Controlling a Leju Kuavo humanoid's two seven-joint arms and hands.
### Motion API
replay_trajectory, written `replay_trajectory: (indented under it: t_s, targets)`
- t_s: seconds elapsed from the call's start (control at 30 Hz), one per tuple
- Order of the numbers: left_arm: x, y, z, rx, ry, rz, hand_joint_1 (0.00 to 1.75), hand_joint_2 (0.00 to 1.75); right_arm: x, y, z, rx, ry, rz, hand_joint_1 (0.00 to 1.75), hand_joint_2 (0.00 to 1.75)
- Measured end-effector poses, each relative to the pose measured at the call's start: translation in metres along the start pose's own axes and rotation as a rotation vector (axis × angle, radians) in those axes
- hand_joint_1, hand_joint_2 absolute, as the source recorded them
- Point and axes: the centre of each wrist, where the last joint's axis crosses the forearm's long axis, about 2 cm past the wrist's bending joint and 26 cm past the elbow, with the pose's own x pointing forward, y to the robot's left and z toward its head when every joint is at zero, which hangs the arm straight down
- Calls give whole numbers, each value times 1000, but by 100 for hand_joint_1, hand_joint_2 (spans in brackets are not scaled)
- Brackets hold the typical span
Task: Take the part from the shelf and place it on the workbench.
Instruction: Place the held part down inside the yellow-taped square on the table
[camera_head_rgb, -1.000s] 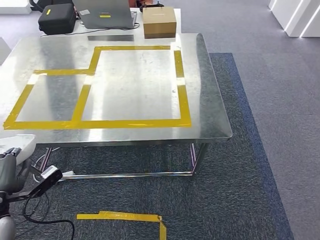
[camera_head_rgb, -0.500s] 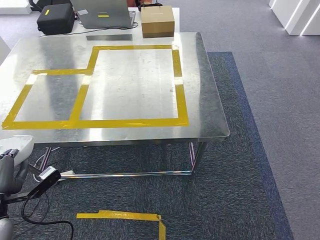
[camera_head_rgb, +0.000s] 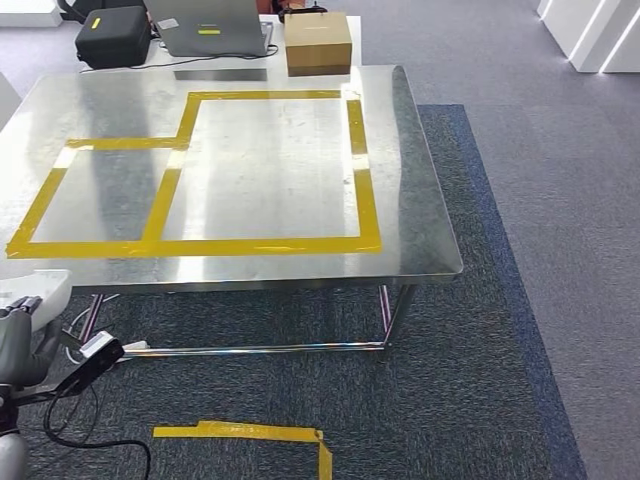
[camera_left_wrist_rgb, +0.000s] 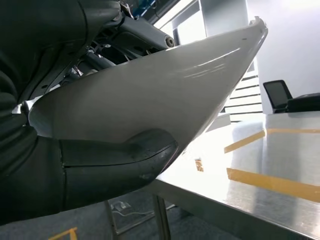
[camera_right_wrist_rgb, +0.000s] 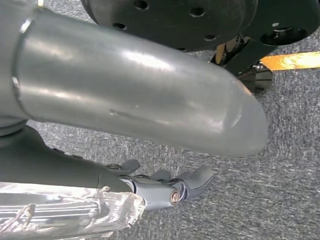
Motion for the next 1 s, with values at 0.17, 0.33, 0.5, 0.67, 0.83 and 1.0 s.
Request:
replay_trajectory:
  t_s: [0.17, 0.33, 0.5, 0.67, 0.83, 1.0]
  targets:
    - [1, -1, -5, -4, 9, 39, 175, 175, 0, 0, 0, -2, 10, 0, 0, 0]
    - [3, -3, -8, -3, 18, 63, 175, 175, -1, 0, 0, -8, 25, 2, 0, 0]
    - [4, -6, -8, -5, 25, 70, 175, 175, -2, 0, 1, -11, 36, 1, 0, 0]
    - [5, -7, -8, -3, 36, 65, 175, 175, -2, 0, 1, -10, 42, -1, 0, 0]
    - [6, -10, -7, -12, 52, 67, 175, 175, -3, 0, 1, -5, 45, -3, 0, 0]
    - [5, -12, -5, -16, 67, 71, 175, 175, -3, 0, 1, -1, 43, -4, 0, 0]
